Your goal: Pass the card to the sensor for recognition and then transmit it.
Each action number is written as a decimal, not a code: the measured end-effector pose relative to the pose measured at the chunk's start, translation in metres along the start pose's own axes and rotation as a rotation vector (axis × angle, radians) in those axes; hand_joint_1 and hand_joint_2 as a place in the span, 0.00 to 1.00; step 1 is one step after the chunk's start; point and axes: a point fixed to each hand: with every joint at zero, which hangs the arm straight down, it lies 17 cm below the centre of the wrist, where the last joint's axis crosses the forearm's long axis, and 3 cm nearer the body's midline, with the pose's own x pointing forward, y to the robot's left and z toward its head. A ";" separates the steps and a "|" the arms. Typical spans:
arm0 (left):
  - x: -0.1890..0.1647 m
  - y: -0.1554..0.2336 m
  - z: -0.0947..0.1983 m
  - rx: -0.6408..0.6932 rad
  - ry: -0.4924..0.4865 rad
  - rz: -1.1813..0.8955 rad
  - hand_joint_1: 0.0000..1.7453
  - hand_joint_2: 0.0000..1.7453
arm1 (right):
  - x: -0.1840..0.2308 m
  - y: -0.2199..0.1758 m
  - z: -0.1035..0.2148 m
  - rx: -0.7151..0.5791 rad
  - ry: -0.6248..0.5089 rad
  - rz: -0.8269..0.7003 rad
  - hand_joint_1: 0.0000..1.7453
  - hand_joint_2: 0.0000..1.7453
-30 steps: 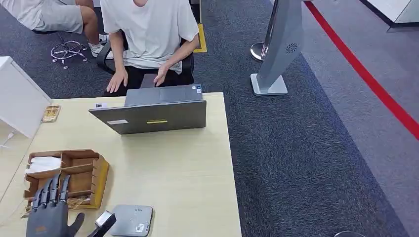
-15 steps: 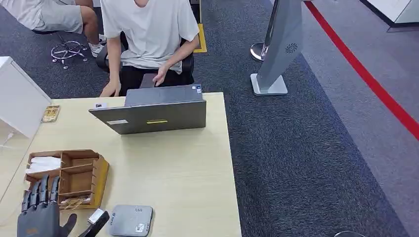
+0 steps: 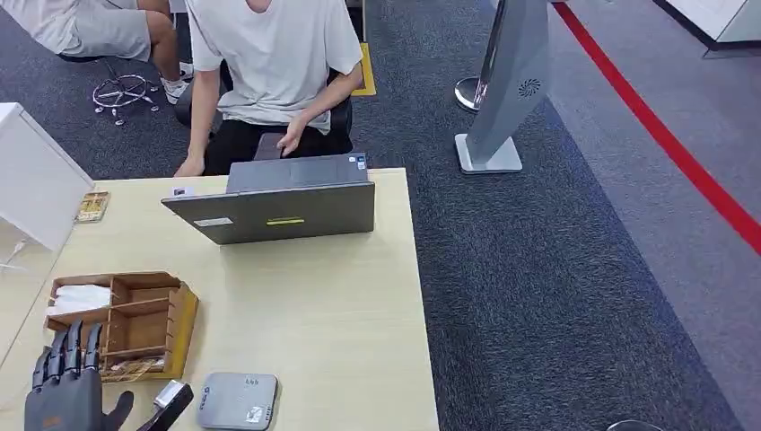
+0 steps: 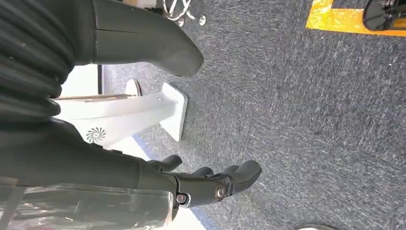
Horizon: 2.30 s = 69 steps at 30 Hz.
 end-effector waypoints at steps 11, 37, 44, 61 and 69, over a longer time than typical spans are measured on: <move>0.008 -0.003 0.002 -0.012 -0.050 0.023 1.00 1.00 | -0.001 0.000 0.000 -0.002 0.003 0.012 0.00 1.00; -0.012 -0.007 0.003 -0.053 0.042 0.032 1.00 1.00 | 0.000 -0.001 0.000 -0.001 0.004 0.018 0.00 1.00; 0.021 0.043 -0.003 0.015 -0.045 0.076 1.00 1.00 | 0.000 -0.002 -0.001 -0.002 0.006 0.013 0.00 1.00; 0.130 0.318 -0.002 0.514 -0.311 0.211 1.00 1.00 | -0.001 -0.005 -0.001 -0.009 0.014 -0.007 0.00 1.00; 0.121 0.371 -0.060 0.685 -0.228 0.082 1.00 1.00 | 0.014 -0.004 -0.006 0.000 -0.061 0.084 0.00 1.00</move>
